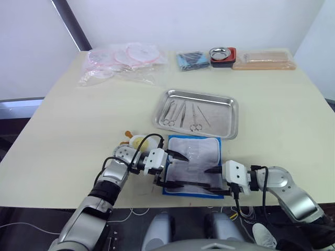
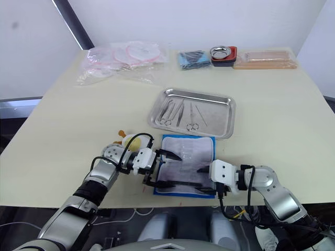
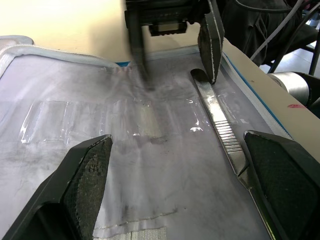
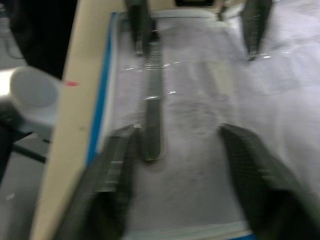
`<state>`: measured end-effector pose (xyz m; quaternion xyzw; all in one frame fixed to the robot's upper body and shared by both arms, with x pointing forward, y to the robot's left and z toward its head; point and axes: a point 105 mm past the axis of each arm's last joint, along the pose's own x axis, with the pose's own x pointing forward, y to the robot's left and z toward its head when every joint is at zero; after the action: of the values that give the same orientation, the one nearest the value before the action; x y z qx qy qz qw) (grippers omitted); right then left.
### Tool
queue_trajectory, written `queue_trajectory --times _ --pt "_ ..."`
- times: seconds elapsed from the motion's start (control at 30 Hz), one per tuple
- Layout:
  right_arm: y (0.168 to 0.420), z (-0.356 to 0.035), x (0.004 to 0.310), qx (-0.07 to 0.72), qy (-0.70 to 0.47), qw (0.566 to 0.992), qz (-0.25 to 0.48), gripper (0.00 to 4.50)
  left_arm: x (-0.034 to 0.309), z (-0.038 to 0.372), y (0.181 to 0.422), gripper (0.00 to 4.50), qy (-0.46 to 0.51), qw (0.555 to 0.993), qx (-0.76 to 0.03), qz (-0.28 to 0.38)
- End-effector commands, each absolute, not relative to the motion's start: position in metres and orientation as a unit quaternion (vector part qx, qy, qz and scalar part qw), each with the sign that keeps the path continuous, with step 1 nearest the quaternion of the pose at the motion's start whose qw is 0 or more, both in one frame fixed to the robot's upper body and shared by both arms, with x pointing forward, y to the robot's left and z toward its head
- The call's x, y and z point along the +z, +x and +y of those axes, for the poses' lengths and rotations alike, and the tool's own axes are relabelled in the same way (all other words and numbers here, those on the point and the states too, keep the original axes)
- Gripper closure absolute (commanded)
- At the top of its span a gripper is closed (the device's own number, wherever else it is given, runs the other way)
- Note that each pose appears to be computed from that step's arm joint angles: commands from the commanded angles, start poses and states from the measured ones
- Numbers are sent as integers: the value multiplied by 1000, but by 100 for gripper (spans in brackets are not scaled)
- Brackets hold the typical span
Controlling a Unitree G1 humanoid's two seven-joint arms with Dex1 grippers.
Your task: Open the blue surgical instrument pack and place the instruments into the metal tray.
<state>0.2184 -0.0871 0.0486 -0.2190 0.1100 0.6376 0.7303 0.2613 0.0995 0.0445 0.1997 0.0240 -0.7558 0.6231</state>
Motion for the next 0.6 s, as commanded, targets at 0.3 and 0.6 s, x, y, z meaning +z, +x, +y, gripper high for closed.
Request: queue_trajectory --times 0.3,0.6 --pt "214 -98 33 628 -230 727 155 449 -10 118 228 0 198 575 -779 150" --pt "218 -95 69 610 -254 741 115 449 -12 118 227 0 199 575 -779 151"
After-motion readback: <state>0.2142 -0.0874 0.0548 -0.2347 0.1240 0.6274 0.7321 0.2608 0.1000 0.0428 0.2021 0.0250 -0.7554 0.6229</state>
